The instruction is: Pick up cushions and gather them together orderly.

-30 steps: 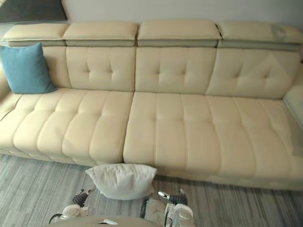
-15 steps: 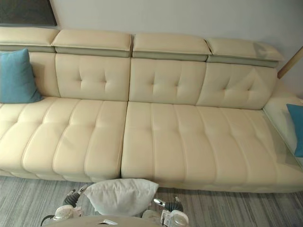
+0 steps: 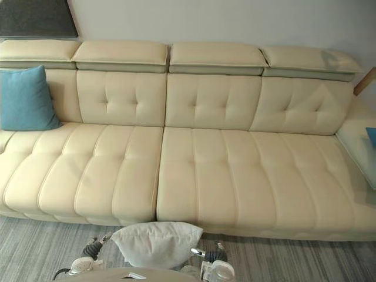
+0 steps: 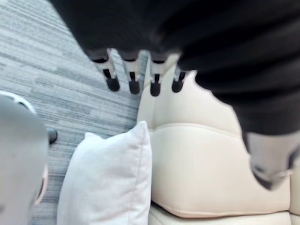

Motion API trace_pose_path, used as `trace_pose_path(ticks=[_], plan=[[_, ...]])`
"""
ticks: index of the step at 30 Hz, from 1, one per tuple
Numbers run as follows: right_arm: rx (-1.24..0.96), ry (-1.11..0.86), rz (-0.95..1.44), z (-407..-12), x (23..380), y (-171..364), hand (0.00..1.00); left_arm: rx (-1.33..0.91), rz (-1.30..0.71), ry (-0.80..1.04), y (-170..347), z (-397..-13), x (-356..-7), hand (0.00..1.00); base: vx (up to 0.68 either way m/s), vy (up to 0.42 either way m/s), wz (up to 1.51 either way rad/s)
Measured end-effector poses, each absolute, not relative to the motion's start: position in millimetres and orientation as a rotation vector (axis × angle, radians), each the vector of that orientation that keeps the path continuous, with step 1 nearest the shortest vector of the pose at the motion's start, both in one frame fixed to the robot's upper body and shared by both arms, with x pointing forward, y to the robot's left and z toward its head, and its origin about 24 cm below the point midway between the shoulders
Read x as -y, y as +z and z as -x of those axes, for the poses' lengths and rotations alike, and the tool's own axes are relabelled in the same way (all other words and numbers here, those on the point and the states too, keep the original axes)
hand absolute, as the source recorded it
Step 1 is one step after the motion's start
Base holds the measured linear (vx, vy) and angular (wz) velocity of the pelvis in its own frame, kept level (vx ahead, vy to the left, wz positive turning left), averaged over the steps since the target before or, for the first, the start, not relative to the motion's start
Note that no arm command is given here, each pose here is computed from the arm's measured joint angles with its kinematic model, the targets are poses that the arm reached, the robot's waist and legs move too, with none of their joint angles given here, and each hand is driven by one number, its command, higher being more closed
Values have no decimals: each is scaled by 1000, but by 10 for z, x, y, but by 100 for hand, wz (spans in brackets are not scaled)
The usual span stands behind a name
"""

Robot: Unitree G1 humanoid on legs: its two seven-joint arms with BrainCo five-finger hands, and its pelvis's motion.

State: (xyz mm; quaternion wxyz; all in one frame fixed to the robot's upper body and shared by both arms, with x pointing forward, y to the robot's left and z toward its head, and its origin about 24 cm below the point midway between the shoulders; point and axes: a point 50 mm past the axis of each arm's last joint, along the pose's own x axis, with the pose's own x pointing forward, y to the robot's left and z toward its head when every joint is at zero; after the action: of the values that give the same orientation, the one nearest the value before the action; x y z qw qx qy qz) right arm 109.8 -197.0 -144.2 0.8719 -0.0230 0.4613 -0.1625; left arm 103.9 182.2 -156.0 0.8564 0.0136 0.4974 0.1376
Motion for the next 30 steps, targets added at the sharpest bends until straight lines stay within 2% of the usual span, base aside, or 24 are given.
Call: trace_pose_path(ticks=[3,7,13,17,24,30], plan=[[-935,-276,144,-1225,1942,-1403,0,-1019,-40,303,-1528,-1124,-1861,0,-186,-33,-15],[-809,-204,228,-1648,1897,-1224,0,-930,-50,345,-1411,-1412,-1939,0,-275,-25,-32],[-574,-209,301,-2215,1938,-795,0,-759,-26,421,-1145,-1837,-2089,0,-186,3,-25],[-379,-174,340,-2672,1839,-372,0,-621,-12,436,-884,-2210,-2192,0,-164,16,-23],[-168,-122,426,-3167,1678,179,0,-453,-21,456,-480,-2649,-2327,0,-140,-8,-2],[-18,-173,481,-3455,1762,659,0,-249,-62,466,99,-3082,-2519,0,-70,-34,21]])
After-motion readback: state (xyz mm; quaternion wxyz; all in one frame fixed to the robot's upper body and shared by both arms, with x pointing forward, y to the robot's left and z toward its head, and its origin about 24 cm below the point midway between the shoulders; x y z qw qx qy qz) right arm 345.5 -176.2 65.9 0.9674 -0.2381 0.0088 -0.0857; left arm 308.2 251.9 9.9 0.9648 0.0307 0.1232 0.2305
